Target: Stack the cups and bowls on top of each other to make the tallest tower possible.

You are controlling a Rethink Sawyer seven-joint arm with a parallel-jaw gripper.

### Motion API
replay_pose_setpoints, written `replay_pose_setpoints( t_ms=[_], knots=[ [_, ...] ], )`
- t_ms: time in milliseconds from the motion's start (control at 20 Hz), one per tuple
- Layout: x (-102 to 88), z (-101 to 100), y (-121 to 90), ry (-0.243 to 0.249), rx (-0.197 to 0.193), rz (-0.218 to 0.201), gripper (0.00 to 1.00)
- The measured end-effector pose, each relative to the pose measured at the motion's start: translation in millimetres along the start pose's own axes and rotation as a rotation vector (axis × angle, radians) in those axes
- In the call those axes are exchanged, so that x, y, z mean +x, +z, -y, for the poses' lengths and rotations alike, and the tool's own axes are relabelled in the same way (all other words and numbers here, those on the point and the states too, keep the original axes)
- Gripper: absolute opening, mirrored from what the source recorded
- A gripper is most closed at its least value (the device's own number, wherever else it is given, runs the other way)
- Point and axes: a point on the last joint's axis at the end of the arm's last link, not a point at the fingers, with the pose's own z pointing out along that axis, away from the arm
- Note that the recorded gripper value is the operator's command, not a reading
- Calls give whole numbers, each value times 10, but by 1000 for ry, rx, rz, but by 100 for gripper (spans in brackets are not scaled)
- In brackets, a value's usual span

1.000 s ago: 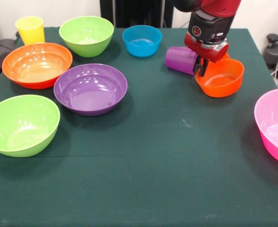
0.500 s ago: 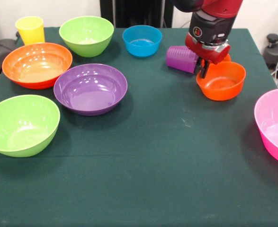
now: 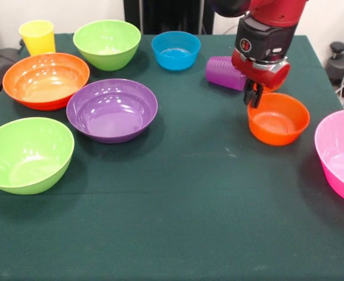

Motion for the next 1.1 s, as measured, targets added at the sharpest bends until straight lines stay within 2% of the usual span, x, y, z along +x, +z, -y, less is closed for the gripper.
replay_pose_setpoints(
  t_ms=[100, 300, 800, 1100],
  knots=[
    [142, 114, -46, 19, 17, -14, 0],
    [295, 262, -116, 39, 19, -33, 0],
    [467, 562, -298, 78, 19, -41, 0],
    [523, 758, -382, 88, 47, -45, 0]
  ],
)
